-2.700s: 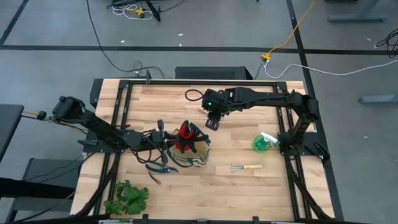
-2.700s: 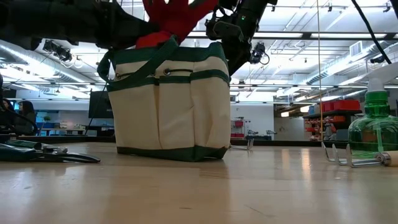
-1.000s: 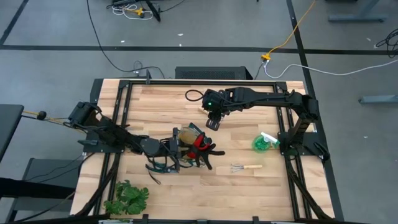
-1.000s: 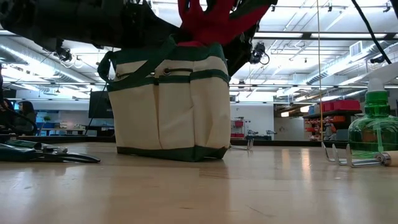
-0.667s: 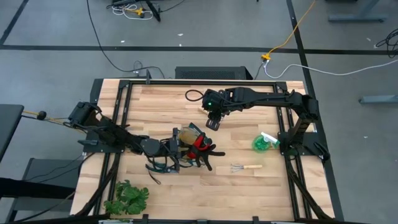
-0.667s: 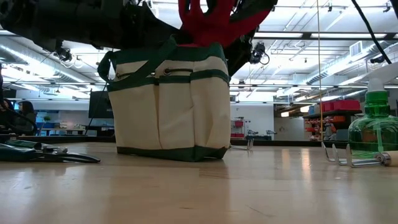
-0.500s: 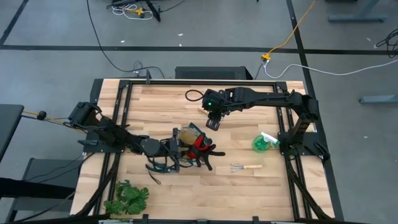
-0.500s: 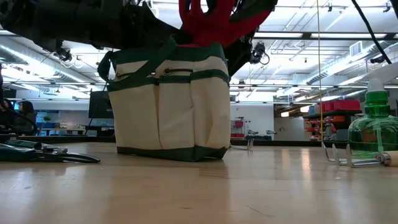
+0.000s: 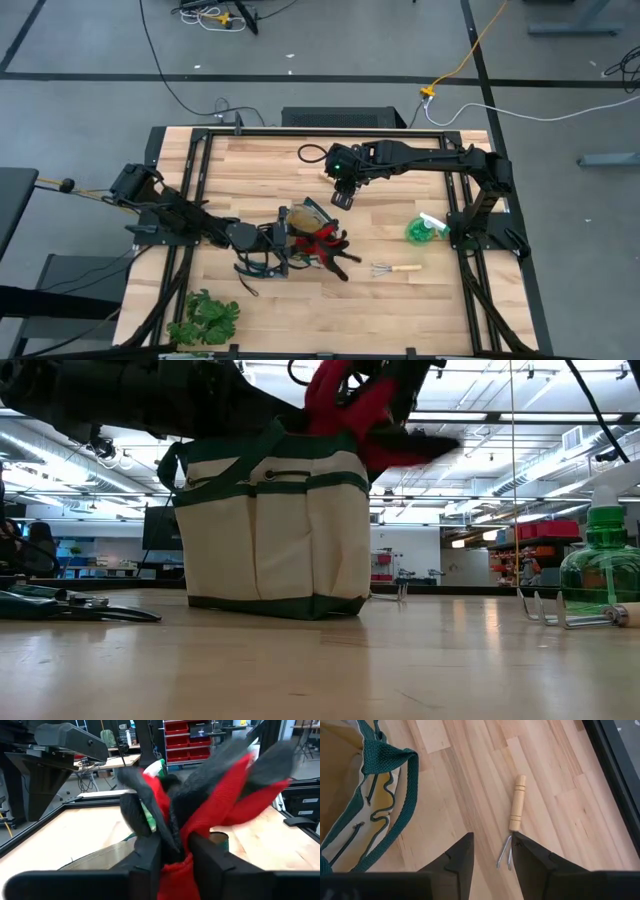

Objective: Pick & Place Garden tools in Gardening bag
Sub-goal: Put the red gloves into the gardening bag

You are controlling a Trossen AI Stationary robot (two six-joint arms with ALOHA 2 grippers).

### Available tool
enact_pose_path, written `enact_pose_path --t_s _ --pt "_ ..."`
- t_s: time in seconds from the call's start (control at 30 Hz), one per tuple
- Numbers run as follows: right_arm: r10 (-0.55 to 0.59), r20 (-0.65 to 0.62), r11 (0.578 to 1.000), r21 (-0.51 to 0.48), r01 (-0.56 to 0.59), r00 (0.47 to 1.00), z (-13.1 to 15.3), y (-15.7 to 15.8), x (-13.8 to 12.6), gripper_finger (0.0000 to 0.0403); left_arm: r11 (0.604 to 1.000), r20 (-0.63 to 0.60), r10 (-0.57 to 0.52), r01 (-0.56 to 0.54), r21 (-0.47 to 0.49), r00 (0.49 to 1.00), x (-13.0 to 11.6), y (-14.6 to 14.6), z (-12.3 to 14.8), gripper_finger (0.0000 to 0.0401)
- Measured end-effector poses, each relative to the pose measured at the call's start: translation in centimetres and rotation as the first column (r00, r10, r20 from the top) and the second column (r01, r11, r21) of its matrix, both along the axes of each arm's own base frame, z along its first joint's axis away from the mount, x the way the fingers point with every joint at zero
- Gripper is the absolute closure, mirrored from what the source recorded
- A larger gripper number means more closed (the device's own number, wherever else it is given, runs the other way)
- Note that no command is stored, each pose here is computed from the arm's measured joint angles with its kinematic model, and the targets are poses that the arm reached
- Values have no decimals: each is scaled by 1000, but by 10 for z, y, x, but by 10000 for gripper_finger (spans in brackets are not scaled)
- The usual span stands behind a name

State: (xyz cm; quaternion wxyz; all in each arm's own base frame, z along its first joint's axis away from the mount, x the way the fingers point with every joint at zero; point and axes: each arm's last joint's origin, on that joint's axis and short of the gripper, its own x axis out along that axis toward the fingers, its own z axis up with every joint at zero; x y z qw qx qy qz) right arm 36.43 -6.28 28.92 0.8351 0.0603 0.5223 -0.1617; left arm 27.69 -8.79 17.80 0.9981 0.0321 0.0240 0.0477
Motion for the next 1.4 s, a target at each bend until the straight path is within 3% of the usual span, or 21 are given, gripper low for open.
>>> enact_pose_path --t_s 0.3,0.87,1.4 --pt "1 0 1000 -1 -1 1000 0 0 0 271 1000 2 1 -1 -14 1000 0 0 0 220" --pt "2 -5 1000 -1 -2 1000 0 0 0 271 1000 -11 27 -27 -5 1000 -1 1 1 204" --pt "6 -7 1000 -2 -6 1000 0 0 -1 271 998 -35 59 -59 -5 998 -5 0 4 135"
